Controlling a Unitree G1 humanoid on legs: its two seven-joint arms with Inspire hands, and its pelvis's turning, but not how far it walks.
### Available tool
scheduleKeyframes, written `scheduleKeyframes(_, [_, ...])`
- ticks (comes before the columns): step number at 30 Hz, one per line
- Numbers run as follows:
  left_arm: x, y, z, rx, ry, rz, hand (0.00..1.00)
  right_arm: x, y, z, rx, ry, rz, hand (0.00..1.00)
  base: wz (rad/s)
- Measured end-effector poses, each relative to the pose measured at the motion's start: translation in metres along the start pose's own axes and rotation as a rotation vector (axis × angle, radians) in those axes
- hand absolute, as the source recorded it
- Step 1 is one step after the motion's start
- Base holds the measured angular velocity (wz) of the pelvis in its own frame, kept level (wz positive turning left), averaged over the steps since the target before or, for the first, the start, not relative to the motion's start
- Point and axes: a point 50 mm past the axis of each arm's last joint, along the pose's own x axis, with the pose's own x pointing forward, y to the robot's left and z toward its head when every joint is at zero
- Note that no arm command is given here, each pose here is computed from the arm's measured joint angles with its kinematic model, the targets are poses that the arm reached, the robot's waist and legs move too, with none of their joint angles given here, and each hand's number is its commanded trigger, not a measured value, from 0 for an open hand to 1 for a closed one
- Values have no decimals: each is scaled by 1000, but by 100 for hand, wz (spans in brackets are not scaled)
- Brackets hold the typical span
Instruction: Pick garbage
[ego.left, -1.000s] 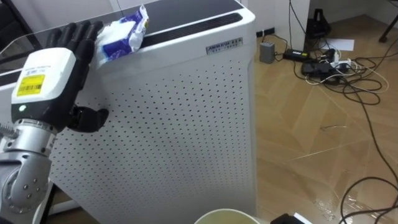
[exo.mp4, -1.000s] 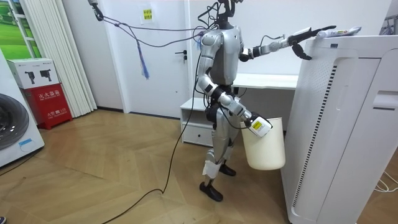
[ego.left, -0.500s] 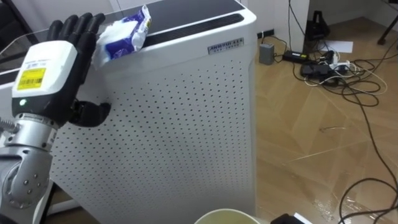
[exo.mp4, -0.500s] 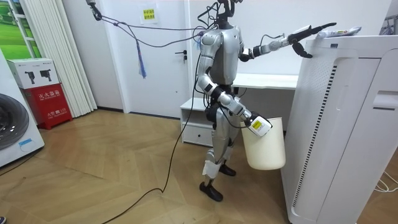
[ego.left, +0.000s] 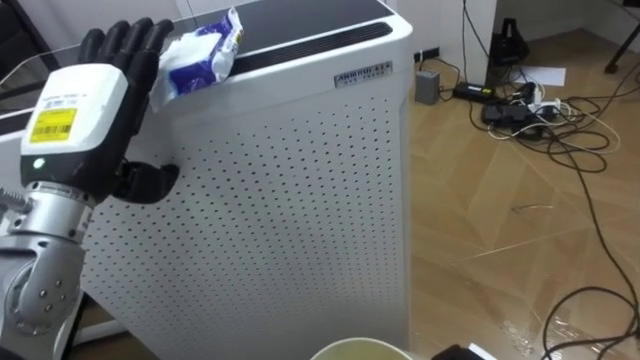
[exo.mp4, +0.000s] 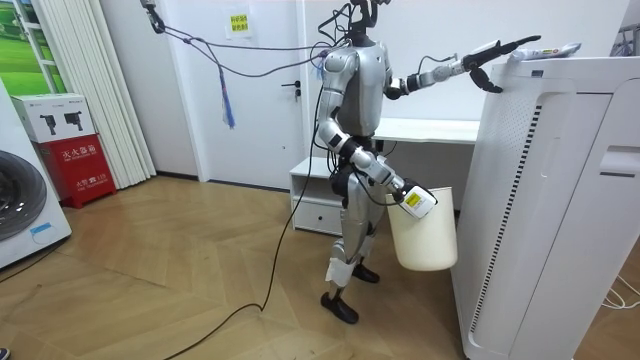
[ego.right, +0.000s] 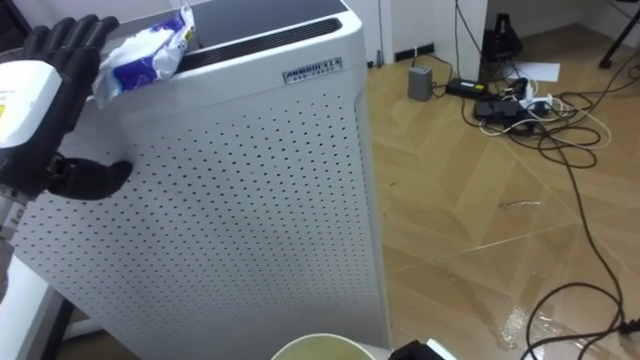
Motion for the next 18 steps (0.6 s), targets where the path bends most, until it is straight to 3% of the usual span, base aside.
scheduleKeyframes(18, [0,-1,1,24,11,-11,0,2,7,1,11,-7,45,100,0])
